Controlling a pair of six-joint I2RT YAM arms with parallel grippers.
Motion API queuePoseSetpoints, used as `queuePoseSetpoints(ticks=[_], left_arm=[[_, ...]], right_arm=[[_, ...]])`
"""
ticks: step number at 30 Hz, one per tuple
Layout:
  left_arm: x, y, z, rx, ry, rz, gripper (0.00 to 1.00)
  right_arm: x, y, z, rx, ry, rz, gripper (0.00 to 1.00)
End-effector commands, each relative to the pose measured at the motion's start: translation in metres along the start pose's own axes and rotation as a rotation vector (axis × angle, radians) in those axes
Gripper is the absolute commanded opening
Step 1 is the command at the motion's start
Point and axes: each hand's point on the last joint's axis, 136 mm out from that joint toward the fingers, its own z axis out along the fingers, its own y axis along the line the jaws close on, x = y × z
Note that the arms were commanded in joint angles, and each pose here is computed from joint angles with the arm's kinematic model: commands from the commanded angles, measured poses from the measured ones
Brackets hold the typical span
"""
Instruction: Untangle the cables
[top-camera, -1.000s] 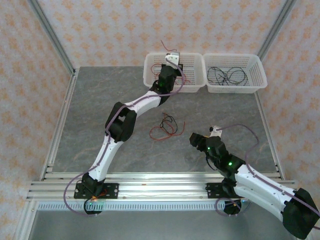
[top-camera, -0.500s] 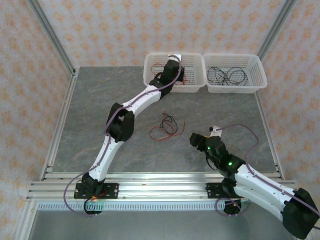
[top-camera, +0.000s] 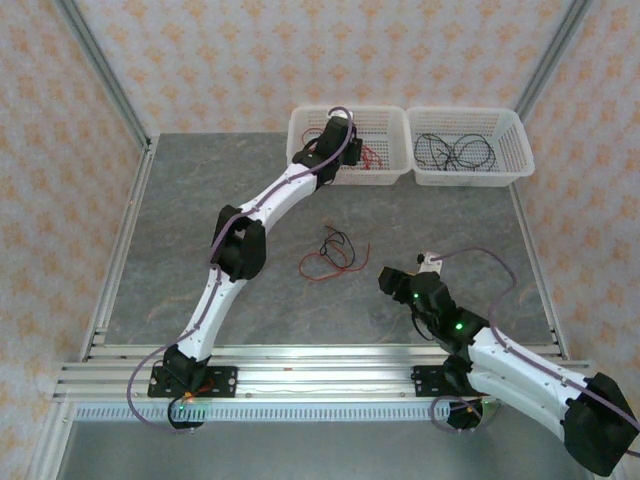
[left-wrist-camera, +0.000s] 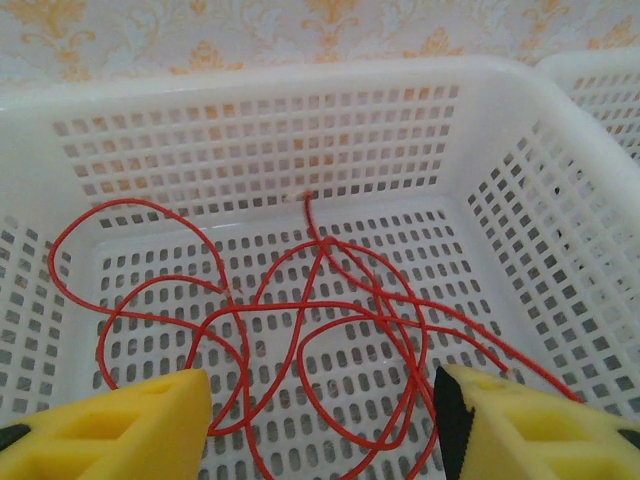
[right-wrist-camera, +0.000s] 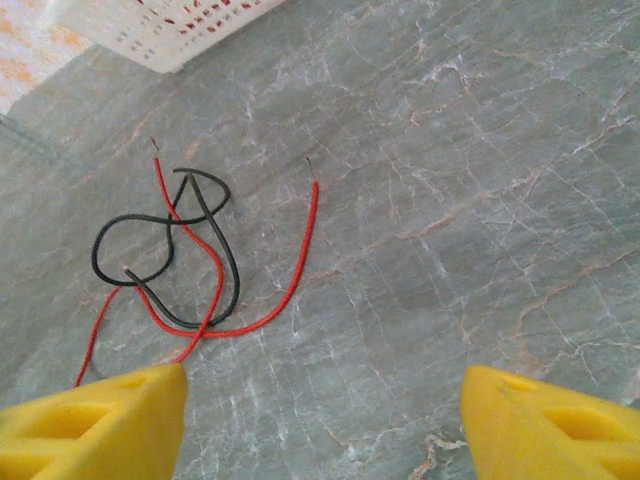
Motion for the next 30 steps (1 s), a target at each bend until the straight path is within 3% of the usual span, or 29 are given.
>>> queuePoseSetpoints(ticks=[1, 9, 15, 20, 30], left_arm=[[-0.043, 0.000, -0.037, 0.009, -0.045, -0.009, 0.63], [-0.103, -0.004, -0.126, 0.074, -0.156, -0.050, 0.65], [-0.114, 0.006, -0.203, 0.101, -0.212, -0.081, 0.66], [-0.088, 0.025, -0.248, 0.094, -0.199, -0.124, 0.66], [0.004, 0.055, -0.302, 0.115, -0.122, -0.241, 0.66]], right_arm=[[-0.008, 0.010, 0.000, -0.004, 0.011, -0.030, 0.72], [0.006, 0.035, 0.019, -0.011, 0.171, -0.130, 0.70], [0.015, 0.044, 0.045, 0.056, 0.300, -0.250, 0.67], [0.017, 0.052, 0.064, 0.075, 0.353, -0.322, 0.63], [0.011, 0.065, 0.101, 0.096, 0.351, -0.352, 0.54]])
